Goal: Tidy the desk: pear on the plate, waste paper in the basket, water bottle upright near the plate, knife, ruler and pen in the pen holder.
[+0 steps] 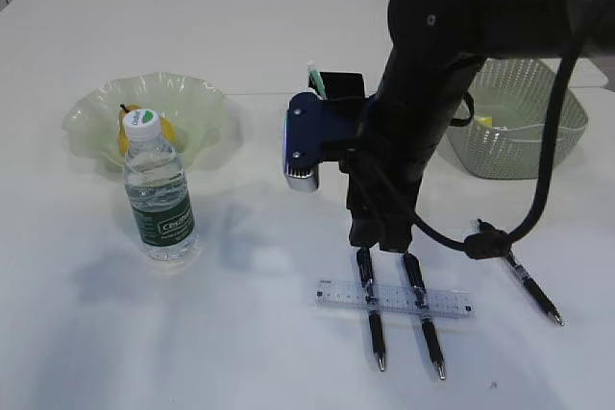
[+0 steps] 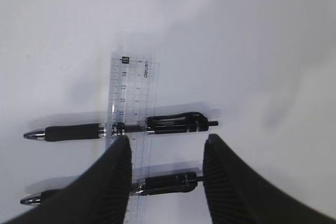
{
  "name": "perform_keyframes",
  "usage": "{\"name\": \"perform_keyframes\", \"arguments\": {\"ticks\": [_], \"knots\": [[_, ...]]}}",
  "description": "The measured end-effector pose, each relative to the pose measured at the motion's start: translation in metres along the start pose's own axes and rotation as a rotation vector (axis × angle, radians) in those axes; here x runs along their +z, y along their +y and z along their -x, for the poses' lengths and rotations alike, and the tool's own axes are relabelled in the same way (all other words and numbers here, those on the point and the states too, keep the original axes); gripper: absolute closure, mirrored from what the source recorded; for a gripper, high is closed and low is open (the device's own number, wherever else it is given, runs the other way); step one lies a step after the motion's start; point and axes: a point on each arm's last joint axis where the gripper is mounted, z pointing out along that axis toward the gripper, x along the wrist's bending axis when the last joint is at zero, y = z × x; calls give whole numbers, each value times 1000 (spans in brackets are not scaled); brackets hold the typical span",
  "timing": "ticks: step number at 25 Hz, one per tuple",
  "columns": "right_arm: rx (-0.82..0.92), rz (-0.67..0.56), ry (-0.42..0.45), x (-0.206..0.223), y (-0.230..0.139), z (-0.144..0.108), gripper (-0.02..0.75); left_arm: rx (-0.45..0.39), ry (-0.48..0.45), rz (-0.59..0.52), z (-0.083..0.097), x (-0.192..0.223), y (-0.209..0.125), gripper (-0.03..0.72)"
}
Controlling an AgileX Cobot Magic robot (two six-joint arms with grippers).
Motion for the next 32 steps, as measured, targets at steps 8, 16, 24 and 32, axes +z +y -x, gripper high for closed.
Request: {"name": "perform_keyframes", "arguments": {"ticks": [8,16,24,32], "knots": [[29,4,65,20,2,-1,361,0,0,13,0,0,1,178],[43,-14,114,40,1,-2,264,0,0,16,0,0,1,178],[100,-14,150,54,2,-3,261,0,0,16,0,0,1,178],[143,-28,154,63,3,-4,258,0,0,17,0,0,2,178]]}}
